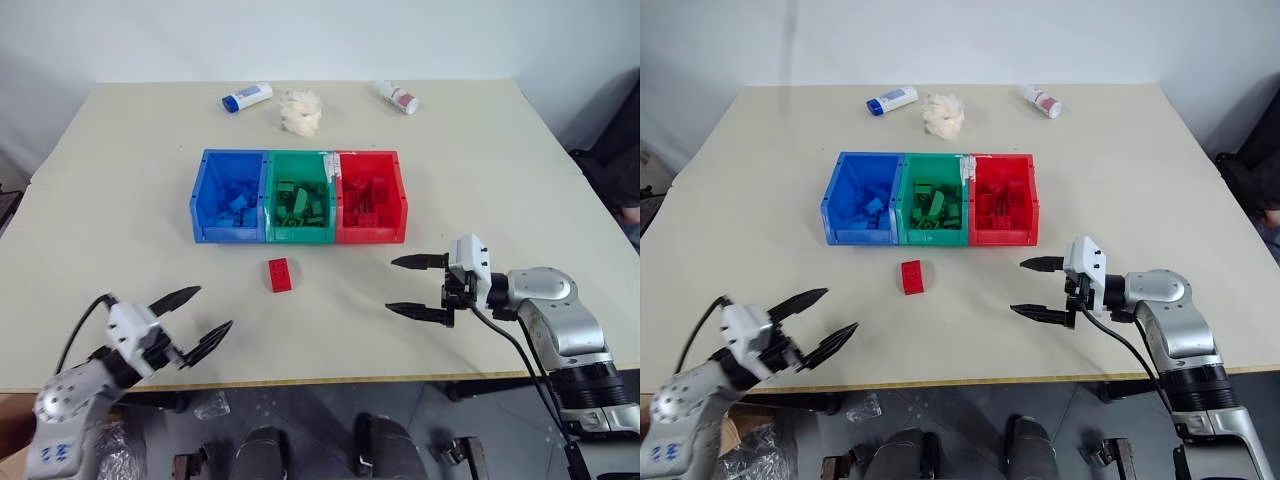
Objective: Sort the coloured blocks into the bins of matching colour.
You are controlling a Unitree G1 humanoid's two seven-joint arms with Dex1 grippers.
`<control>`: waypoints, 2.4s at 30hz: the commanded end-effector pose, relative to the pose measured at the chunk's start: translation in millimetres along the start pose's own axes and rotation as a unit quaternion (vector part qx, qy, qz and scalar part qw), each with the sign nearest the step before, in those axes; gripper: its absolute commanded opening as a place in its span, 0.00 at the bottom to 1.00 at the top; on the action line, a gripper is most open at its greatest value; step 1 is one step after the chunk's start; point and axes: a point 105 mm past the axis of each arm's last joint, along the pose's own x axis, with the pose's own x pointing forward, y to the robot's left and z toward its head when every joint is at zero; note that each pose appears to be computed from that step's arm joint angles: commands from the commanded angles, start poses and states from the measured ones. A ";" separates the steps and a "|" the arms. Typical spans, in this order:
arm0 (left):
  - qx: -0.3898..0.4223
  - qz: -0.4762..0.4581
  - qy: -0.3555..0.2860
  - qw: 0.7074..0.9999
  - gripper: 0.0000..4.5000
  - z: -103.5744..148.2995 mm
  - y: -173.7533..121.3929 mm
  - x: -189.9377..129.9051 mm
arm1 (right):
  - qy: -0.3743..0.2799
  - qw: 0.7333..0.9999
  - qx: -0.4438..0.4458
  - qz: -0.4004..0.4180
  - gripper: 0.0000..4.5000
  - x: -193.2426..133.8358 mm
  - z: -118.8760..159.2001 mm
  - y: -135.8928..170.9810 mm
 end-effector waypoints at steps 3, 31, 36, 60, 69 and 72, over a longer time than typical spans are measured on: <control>-0.004 0.015 0.019 1.000 1.00 4.3 -10.2 37.2 | -0.025 0.999 -0.027 -0.018 0.99 -1.6 13.3 1.8; -0.017 0.055 0.120 0.991 0.45 -14.8 -33.1 109.2 | -0.043 0.998 -0.026 -0.041 1.00 1.0 15.6 17.1; -0.025 0.044 0.122 0.991 0.33 -17.9 -36.1 105.8 | -0.040 0.998 -0.027 -0.043 1.00 0.5 16.1 15.8; 0.060 -0.141 -0.121 0.981 0.33 76.4 -61.8 195.9 | -0.129 0.973 0.013 -0.190 1.00 -32.4 36.8 15.7; 0.055 -0.110 -0.136 0.983 0.62 117.8 -43.3 267.0 | -0.140 0.961 0.007 -0.237 1.00 -31.4 41.5 24.9; 0.058 -0.121 -0.134 0.982 0.81 114.4 -40.1 263.9 | -0.138 0.960 0.006 -0.244 1.00 -33.3 42.3 24.5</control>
